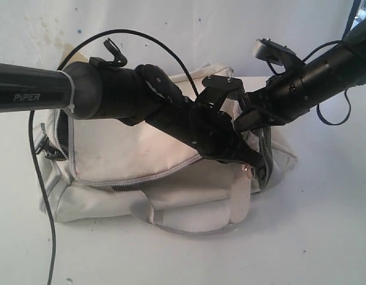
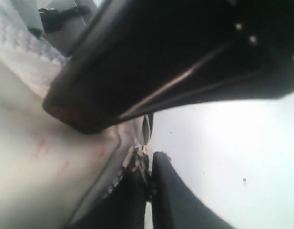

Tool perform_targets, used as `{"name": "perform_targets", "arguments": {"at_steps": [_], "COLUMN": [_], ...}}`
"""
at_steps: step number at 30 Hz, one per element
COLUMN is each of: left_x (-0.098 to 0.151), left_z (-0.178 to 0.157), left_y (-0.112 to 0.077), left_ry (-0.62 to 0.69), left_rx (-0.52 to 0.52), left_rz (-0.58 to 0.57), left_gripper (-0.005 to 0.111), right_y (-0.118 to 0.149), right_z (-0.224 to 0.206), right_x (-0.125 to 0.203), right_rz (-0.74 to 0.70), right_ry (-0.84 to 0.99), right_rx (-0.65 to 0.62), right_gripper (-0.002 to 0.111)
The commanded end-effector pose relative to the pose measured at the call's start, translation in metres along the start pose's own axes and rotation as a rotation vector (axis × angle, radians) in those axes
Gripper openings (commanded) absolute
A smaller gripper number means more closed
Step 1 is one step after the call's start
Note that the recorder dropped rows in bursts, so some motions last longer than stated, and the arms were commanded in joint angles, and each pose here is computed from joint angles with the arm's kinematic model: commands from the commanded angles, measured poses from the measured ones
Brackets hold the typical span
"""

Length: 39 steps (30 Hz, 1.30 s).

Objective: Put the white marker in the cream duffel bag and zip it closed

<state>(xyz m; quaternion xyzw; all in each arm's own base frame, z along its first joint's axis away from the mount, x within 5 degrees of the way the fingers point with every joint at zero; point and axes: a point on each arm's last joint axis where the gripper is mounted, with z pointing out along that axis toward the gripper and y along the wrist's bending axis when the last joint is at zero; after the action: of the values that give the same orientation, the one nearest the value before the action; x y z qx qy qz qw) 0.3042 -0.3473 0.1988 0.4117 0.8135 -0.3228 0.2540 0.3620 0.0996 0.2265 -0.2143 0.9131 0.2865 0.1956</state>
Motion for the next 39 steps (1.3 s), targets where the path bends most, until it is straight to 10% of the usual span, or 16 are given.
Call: {"name": "perform_targets", "arguments": {"at_steps": [1, 8, 17, 39], "left_x": [-0.004, 0.007, 0.017, 0.026], "left_z": [-0.016, -0.020, -0.023, -0.127], "left_y": [-0.022, -0.033, -0.020, 0.063], "left_ry": [0.044, 0.169, 0.299, 0.437], "left_rx": [0.097, 0.226, 0.119, -0.002], "left_rz": [0.061, 0.065, -0.022, -0.261], "left_gripper": [0.000, 0.000, 0.000, 0.000], "right_y": [-0.006, -0.009, -0.010, -0.018], "right_z": [0.001, 0.000, 0.000, -0.002], "right_x": [-0.001, -0.004, -0.005, -0.014], "right_rz": [0.041, 0.084, 0.083, 0.108], "right_ry": [-0.026, -0.058, -0.072, -0.177], "right_rx": [0.065, 0.091, 0.103, 0.191], "right_gripper": [0.000, 0.000, 0.000, 0.000]}}
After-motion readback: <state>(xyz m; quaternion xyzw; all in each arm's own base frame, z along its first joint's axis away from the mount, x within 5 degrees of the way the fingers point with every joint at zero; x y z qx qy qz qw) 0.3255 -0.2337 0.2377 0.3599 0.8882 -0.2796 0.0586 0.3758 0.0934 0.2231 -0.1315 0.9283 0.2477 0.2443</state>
